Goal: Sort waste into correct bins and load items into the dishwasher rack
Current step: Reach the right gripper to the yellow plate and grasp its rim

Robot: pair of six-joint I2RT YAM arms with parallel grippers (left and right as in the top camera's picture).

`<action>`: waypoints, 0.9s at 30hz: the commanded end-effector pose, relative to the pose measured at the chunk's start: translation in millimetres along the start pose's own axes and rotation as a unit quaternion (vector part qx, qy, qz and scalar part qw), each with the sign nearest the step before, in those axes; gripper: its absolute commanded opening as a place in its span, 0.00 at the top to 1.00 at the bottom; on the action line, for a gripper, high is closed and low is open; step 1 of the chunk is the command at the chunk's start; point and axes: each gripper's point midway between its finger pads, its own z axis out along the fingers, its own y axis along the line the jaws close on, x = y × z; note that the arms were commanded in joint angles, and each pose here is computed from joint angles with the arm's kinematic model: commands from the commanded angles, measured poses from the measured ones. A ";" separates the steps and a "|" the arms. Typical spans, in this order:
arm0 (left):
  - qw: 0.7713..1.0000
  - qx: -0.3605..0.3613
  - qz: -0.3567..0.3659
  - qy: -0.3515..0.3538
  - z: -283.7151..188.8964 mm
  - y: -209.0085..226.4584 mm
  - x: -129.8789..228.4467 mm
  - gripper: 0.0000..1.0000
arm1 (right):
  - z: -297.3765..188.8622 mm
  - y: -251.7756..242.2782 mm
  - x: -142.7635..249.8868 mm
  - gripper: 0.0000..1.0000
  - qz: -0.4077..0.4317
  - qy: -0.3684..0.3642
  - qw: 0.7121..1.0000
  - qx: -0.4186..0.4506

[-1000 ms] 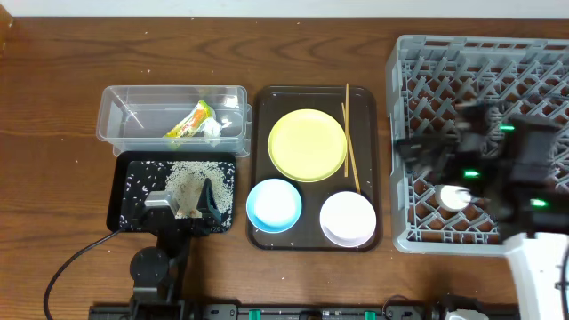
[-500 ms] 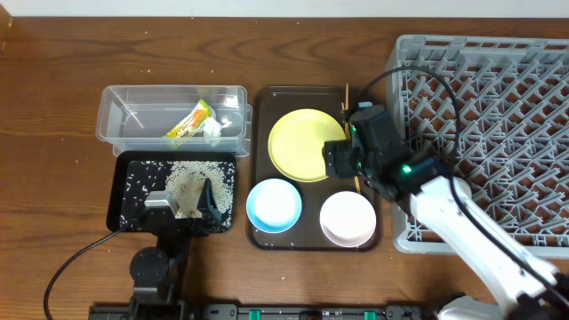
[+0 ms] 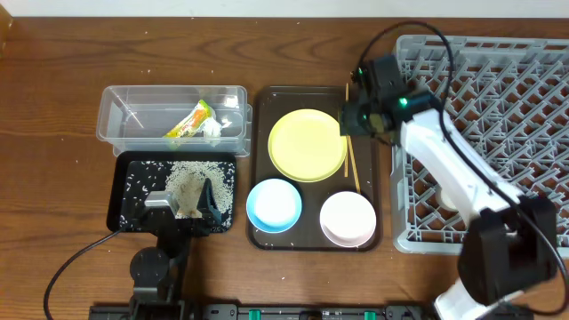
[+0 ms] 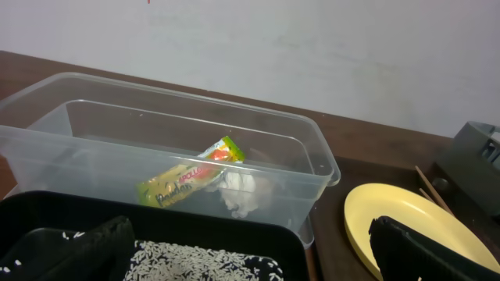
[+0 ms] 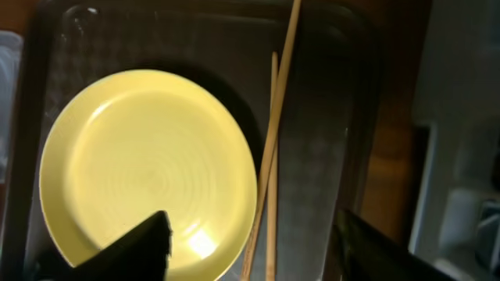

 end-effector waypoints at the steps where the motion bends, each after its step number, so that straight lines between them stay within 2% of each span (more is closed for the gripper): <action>1: 1.000 -0.001 0.003 0.023 1.0 2.5 15.2 0.02 | 12.5 2.2 6.7 0.46 0.031 0.032 0.999 -0.003; 5: 1.000 -0.001 0.003 0.023 1.0 2.5 15.2 0.02 | 32.1 25.7 30.2 0.62 0.045 0.094 0.992 -0.074; 7: 1.000 -0.001 0.003 0.023 1.0 2.5 15.2 0.02 | 35.7 37.4 55.1 0.62 0.063 0.153 0.981 -0.105; 10: 1.000 -0.001 0.003 0.023 1.0 2.5 15.2 0.02 | 44.5 37.4 92.0 0.55 0.086 0.227 0.966 -0.085; 15: 1.000 -0.001 0.003 0.023 1.0 2.5 15.2 0.02 | 70.6 48.8 127.1 0.57 0.091 0.272 0.956 -0.067; 18: 1.000 -0.001 0.003 0.023 1.0 2.5 15.2 0.02 | 77.9 52.6 127.4 0.73 0.092 0.268 0.957 -0.064; 23: 1.000 -0.001 0.003 0.023 1.0 2.4 15.3 0.02 | 70.4 43.7 104.8 0.98 0.099 0.222 0.969 -0.048; 27: 1.000 -0.001 0.003 0.023 1.0 2.4 15.3 0.02 | 46.4 36.5 75.4 0.99 0.096 0.164 0.981 -0.044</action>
